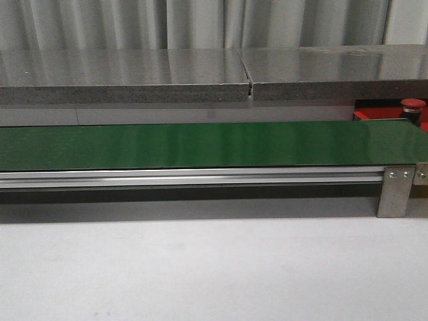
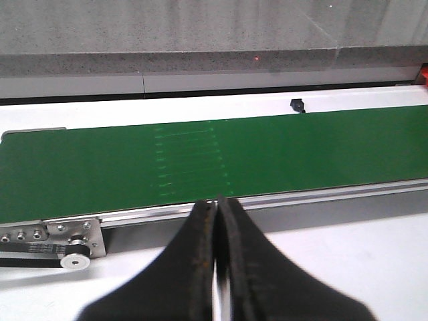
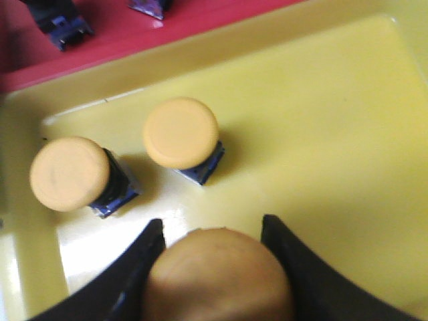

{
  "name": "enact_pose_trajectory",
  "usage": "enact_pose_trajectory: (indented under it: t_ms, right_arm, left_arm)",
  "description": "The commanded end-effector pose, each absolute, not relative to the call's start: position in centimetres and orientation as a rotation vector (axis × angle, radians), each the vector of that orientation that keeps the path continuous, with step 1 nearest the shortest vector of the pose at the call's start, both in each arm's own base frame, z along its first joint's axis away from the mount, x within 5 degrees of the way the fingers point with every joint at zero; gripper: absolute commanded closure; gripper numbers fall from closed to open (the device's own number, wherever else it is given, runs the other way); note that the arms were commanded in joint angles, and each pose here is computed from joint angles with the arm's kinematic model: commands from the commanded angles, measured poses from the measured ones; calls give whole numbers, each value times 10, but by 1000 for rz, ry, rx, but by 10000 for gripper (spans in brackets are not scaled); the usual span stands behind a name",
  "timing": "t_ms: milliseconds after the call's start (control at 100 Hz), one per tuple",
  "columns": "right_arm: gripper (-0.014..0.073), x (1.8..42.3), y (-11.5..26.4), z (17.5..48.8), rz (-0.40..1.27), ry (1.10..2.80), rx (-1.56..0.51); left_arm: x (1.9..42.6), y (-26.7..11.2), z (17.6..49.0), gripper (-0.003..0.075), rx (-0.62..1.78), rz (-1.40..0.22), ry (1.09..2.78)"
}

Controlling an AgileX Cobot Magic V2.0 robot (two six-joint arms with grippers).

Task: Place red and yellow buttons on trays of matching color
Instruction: 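Carry the yellow button into the yellow tray and open the right gripper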

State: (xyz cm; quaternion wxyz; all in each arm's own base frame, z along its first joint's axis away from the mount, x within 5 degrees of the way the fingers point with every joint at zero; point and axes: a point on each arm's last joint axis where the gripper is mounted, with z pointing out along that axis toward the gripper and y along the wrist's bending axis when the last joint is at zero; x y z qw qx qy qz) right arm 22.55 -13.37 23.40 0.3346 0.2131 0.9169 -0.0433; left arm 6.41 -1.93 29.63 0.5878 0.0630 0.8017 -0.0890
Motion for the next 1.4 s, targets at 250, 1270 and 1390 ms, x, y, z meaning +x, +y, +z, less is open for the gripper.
enact_pose_trajectory:
  t_ms: [250, 1270, 1390]
  right_arm:
    - [516, 218, -139, 228, -220, 2232, 631]
    - [258, 243, -152, 173, -159, 2403, 693]
    - [67, 242, -152, 174, -158, 2402, 691]
  left_arm:
    - [66, -19, 311, 739, 122, -222, 1783]
    - [66, -19, 311, 739, 122, -222, 1783]
    - [66, -19, 311, 739, 122, -222, 1783]
